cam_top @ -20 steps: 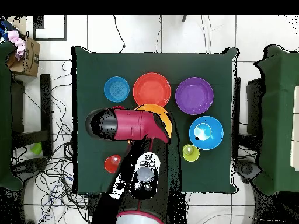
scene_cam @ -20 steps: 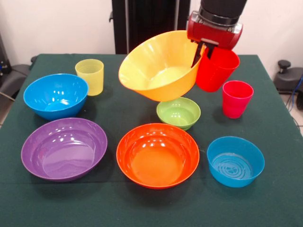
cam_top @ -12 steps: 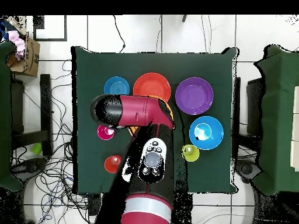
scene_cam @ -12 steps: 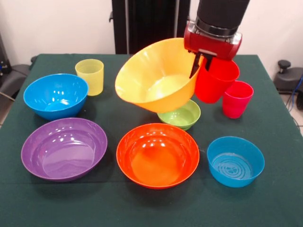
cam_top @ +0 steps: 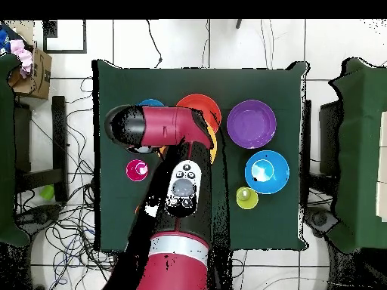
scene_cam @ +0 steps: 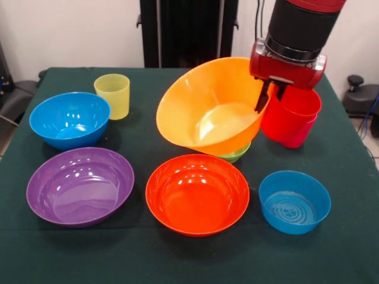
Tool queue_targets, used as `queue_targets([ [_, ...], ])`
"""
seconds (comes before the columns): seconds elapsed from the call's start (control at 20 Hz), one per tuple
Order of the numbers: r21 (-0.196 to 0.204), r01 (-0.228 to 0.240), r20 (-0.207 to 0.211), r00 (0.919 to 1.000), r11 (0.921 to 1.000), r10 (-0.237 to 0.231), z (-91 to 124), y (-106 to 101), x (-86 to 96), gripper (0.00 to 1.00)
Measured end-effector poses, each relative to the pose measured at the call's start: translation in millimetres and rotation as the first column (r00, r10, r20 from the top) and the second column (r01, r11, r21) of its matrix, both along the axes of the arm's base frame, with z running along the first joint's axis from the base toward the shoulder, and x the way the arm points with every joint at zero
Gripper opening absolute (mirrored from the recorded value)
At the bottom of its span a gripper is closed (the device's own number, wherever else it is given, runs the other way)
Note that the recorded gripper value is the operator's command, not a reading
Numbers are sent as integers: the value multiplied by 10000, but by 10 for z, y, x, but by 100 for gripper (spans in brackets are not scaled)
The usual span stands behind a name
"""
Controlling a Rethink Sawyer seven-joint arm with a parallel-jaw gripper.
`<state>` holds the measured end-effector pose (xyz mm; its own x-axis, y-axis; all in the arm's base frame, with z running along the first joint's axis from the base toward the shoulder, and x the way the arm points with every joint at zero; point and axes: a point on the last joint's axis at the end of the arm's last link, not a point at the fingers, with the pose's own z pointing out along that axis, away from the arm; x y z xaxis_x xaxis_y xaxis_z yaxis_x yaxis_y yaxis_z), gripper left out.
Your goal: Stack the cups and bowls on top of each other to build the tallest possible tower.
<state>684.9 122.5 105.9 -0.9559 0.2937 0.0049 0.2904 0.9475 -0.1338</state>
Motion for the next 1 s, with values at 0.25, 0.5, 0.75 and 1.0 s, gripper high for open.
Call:
queue_targets([
  [0.25,20,-45,-354,9994,10000,46,70,74,46,0],
  [0.5,41,52,-510,9987,10000,-50,137,33,105,0],
  [0.75,68,190,-880,9960,9998,-183,252,-10,168,0],
  [1.0,118,322,-1014,9944,9994,-309,318,-69,128,0],
])
